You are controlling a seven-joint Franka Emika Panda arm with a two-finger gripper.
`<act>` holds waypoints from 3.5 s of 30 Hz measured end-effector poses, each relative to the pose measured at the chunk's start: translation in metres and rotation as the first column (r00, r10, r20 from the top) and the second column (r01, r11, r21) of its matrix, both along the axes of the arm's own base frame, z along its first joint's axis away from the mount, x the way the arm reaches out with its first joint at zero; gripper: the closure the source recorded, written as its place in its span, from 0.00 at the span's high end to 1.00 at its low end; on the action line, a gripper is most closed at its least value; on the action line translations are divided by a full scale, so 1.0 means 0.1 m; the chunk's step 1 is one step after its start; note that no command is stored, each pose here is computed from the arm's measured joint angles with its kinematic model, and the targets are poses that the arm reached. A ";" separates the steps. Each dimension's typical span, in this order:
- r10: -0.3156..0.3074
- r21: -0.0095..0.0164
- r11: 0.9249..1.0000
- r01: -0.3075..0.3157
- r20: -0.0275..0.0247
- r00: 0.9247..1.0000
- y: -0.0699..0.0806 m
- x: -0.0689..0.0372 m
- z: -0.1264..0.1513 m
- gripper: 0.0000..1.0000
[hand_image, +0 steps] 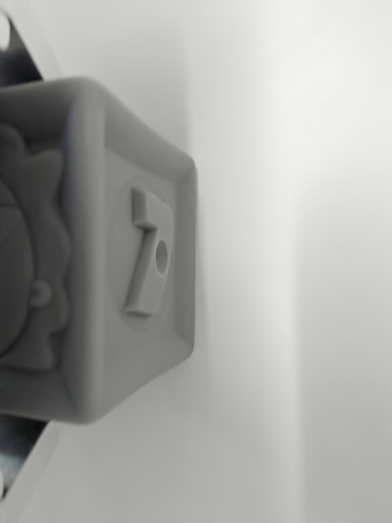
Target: Destack cube
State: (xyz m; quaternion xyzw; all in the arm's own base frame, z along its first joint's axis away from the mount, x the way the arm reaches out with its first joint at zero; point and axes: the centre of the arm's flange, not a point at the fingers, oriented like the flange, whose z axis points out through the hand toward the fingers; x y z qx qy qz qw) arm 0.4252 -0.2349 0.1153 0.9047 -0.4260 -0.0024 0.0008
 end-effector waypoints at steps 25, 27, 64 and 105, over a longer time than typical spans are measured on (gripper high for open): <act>0.000 0.000 1.000 0.000 0.000 1.000 0.00 0.00 0.00 1.00; 0.000 0.000 1.000 0.000 0.000 1.000 0.00 0.00 0.01 1.00; 0.002 -0.001 1.000 -0.002 0.008 1.000 -0.01 0.01 1.08 1.00; 0.000 0.003 1.000 0.000 0.010 1.000 -0.01 0.01 2.67 1.00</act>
